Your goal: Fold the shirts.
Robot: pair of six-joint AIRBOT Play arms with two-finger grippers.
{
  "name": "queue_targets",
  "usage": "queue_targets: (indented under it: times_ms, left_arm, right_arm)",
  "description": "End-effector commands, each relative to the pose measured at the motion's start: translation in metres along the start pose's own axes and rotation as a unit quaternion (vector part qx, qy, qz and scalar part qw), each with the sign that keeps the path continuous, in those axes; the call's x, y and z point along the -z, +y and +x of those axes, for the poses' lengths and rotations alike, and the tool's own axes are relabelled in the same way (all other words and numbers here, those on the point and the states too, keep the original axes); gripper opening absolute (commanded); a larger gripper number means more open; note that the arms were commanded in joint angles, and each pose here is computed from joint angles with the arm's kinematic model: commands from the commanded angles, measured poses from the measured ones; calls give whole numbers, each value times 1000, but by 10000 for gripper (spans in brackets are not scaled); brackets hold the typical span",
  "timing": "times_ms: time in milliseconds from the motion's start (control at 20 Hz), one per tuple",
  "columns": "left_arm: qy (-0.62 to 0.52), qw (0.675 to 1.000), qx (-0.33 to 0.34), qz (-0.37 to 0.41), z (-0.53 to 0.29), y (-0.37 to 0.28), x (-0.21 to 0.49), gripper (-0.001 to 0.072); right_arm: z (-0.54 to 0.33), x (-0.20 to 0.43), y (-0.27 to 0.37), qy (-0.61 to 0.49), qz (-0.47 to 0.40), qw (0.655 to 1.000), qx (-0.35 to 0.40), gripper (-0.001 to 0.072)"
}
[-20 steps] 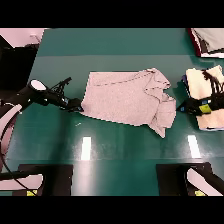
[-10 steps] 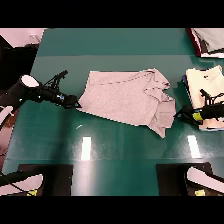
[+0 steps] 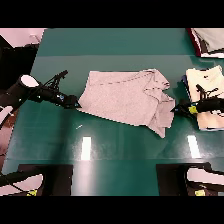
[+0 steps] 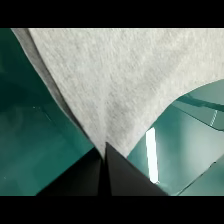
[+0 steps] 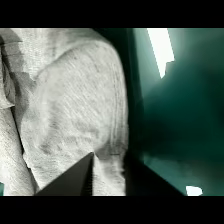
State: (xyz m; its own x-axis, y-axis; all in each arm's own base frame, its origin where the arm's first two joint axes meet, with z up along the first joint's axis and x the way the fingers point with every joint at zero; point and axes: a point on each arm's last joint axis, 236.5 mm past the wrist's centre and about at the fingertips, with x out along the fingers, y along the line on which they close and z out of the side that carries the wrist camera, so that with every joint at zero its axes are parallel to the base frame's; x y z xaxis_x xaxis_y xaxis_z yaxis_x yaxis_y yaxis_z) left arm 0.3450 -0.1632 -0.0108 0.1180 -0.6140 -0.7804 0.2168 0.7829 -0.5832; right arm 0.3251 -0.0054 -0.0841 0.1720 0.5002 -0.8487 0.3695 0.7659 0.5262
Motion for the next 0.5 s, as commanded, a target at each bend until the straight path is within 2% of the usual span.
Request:
queue_targets:
  times_ms: [0,100,200,350,450]
  left_arm:
    - [10,1000,4,0,0,-2,5,21]
    - [4,1000,-10,-11,-4,2,1,21]
    - [-28,998,-56,2,-24,10,-18,21]
    - [-126,985,-100,63,-101,-17,-71,21]
    - [-227,962,-109,105,-178,-58,-107,21]
  right_arm:
    - [10,4,7,17,-37,999,5,34]
    - [2,2,13,1,-48,999,5,13]
    - [-22,-5,29,-33,-73,997,4,13]
    - [-98,-34,82,-136,-143,980,-5,13]
    - [-168,-50,135,-233,-194,953,-25,12]
